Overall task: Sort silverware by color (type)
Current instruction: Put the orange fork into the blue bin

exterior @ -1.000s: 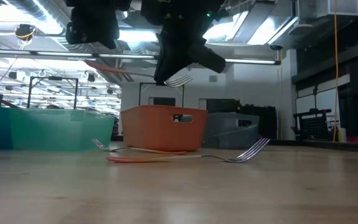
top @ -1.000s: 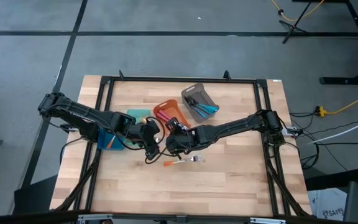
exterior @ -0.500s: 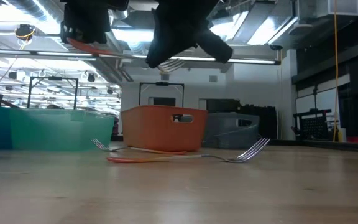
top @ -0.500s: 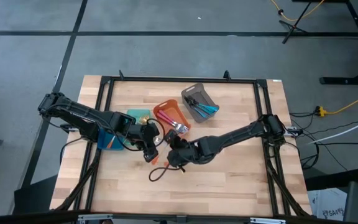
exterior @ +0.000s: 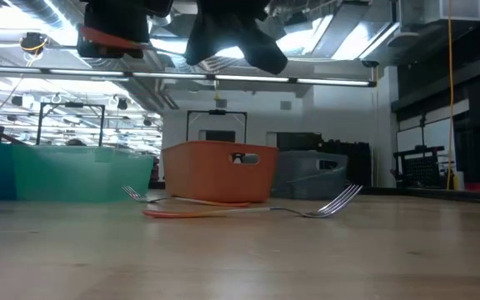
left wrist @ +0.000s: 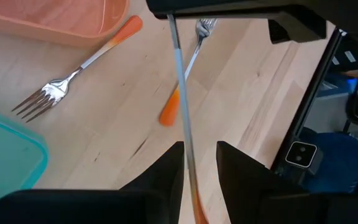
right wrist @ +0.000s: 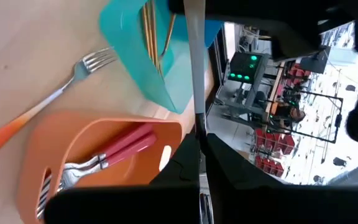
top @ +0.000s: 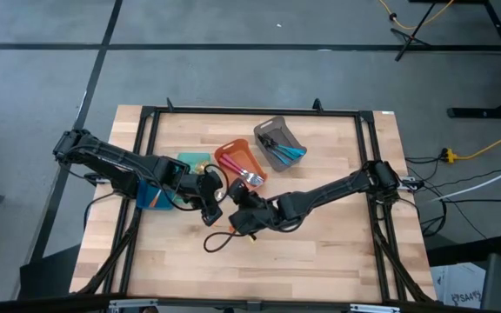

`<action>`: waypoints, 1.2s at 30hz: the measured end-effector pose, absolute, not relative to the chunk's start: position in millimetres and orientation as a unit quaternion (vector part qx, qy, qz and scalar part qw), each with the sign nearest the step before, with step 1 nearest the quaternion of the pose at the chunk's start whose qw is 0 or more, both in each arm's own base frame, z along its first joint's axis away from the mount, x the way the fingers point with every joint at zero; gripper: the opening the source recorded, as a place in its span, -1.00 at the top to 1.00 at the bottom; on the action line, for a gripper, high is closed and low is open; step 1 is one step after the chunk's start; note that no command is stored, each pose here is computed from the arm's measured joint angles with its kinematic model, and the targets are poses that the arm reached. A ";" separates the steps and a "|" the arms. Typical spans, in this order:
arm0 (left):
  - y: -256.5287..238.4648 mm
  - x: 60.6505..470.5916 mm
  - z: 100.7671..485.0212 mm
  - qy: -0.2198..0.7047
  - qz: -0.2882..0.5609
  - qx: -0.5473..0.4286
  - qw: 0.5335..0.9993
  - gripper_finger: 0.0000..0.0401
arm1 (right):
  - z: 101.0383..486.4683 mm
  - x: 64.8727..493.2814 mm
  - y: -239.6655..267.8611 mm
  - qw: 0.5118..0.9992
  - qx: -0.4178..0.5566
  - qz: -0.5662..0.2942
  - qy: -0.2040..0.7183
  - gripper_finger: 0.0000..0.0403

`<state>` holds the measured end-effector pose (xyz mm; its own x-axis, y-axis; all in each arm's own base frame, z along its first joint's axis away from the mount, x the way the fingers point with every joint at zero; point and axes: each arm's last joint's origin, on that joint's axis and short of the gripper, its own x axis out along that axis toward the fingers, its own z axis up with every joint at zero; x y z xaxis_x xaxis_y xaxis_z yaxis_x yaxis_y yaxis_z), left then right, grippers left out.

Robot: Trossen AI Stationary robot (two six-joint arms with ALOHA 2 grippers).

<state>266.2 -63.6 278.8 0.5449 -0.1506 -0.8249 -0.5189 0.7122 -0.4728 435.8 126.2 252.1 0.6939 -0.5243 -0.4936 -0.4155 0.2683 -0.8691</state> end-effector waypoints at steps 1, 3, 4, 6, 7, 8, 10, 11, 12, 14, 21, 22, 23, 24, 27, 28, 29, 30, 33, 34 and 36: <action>-63.6 266.2 278.8 0.463 0.115 -0.362 0.801 0.57 | 252.6 436.2 126.4 0.697 -0.603 -0.041 0.387 1.00; -63.6 266.2 278.8 0.463 0.115 -0.361 0.801 0.57 | 253.7 437.1 126.1 0.699 -0.601 -0.050 0.383 1.00; -63.6 266.2 278.8 0.463 0.115 -0.361 0.801 0.57 | 254.6 437.7 126.1 0.701 -0.600 -0.055 0.381 1.00; -63.6 266.2 278.8 0.463 0.115 -0.361 0.801 0.57 | 255.5 438.4 126.2 0.704 -0.599 -0.062 0.377 1.00; -63.5 266.2 278.8 0.463 0.115 -0.361 0.801 0.57 | 255.5 438.4 126.2 0.703 -0.599 -0.061 0.378 1.00; -63.5 266.2 278.8 0.463 0.115 -0.361 0.801 0.57 | 255.4 438.3 126.2 0.703 -0.599 -0.061 0.378 1.00; -63.5 266.2 278.8 0.463 0.115 -0.361 0.801 0.57 | 255.2 438.2 126.1 0.702 -0.600 -0.061 0.379 1.00; -63.6 266.2 278.8 0.463 0.115 -0.361 0.801 0.57 | 255.3 438.2 126.1 0.702 -0.600 -0.061 0.378 1.00; -63.6 266.2 278.8 0.463 0.115 -0.361 0.801 0.57 | 255.3 438.2 126.1 0.703 -0.600 -0.061 0.378 1.00; -63.6 266.2 278.8 0.463 0.115 -0.361 0.801 0.57 | 255.2 438.2 126.2 0.703 -0.600 -0.060 0.378 1.00; -63.6 266.2 278.8 0.463 0.116 -0.362 0.801 0.71 | 255.2 438.2 126.2 0.703 -0.600 -0.060 0.378 1.00; -63.6 266.2 278.8 0.463 0.116 -0.362 0.801 0.75 | 255.2 438.2 126.3 0.703 -0.599 -0.058 0.378 1.00; -63.6 266.1 278.8 0.463 0.116 -0.362 0.801 0.79 | 255.1 438.3 126.4 0.704 -0.599 -0.056 0.377 1.00; -63.6 266.1 278.8 0.463 0.116 -0.362 0.801 0.83 | 255.0 438.3 126.5 0.705 -0.598 -0.054 0.377 1.00; -63.3 265.4 278.1 0.466 0.121 -0.364 0.797 0.94 | 254.9 438.4 126.7 0.707 -0.598 -0.049 0.376 1.00; -63.2 265.1 277.9 0.467 0.123 -0.365 0.796 0.96 | 254.8 438.3 126.8 0.706 -0.598 -0.049 0.376 1.00; -63.2 265.1 277.9 0.466 0.125 -0.369 0.794 0.97 | 254.8 438.0 127.0 0.706 -0.598 -0.049 0.376 1.00; -63.2 265.2 277.9 0.466 0.127 -0.372 0.793 0.97 | 254.9 438.1 127.0 0.706 -0.598 -0.048 0.376 1.00; -63.2 265.2 277.9 0.465 0.128 -0.374 0.792 0.97 | 254.9 438.2 126.9 0.706 -0.598 -0.048 0.376 1.00; -63.3 265.2 277.9 0.465 0.128 -0.374 0.792 0.97 | 254.9 438.2 126.9 0.706 -0.598 -0.048 0.376 1.00; -63.3 265.2 277.9 0.465 0.128 -0.375 0.792 0.98 | 254.9 438.2 126.9 0.706 -0.598 -0.048 0.376 1.00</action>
<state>265.2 -63.3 277.9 0.5351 -0.1455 -0.8322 -0.5515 0.6861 -0.4746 438.2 126.9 254.9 0.7130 -0.5172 -0.4734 -0.3816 0.2803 -0.8808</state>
